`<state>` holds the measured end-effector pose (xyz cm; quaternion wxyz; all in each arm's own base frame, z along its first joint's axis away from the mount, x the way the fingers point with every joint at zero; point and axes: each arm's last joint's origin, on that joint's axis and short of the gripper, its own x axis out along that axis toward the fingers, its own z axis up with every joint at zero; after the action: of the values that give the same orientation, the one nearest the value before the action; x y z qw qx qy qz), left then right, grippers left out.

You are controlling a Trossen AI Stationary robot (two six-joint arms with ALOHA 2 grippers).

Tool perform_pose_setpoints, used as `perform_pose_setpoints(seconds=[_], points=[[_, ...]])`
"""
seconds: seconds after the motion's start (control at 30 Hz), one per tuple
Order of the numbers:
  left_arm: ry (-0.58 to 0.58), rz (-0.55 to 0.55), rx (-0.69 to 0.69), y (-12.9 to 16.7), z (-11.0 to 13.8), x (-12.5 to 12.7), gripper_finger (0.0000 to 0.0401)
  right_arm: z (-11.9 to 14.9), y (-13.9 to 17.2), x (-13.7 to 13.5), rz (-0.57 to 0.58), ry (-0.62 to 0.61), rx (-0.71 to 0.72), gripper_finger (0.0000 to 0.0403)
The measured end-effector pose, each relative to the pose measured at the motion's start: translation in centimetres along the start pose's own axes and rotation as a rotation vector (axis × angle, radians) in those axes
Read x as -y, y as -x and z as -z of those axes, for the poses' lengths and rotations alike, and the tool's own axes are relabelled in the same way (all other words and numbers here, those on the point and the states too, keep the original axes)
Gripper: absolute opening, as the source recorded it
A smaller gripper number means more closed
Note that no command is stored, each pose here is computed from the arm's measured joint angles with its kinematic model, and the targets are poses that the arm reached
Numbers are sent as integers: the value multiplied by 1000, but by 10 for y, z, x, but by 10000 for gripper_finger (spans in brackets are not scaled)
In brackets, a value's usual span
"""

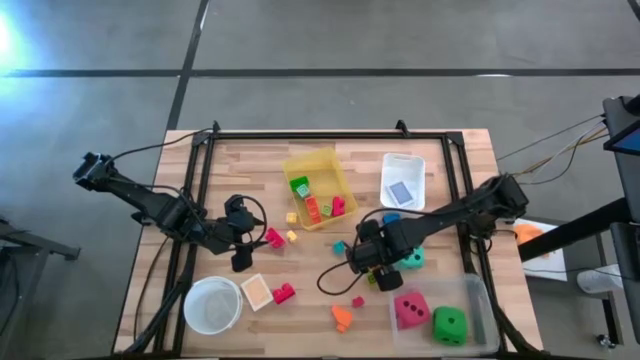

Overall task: Pick & Place Toys
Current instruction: Put the light green game piece into the yellow bin

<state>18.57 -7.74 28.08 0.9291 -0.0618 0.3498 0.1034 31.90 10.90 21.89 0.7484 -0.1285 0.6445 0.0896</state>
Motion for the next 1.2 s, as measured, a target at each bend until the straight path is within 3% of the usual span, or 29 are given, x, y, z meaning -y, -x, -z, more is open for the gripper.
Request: perform_pose_setpoints(seconds=[0.3,0.6,0.83,0.93,1.07,1.2], points=[[1,0,0,0,0,0,258,-4,7,4,8,-41,-3,214],[1,0,0,0,0,0,258,-2,10,5,6,-138,-25,210],[3,0,0,0,0,0,258,-20,40,9,33,-168,97,209],[3,0,0,0,0,0,258,-27,53,16,141,-355,168,209],[3,0,0,0,0,0,258,-31,52,38,28,-806,146,209],[5,2,3,0,0,0,258,-32,35,48,-38,-891,19,209]])
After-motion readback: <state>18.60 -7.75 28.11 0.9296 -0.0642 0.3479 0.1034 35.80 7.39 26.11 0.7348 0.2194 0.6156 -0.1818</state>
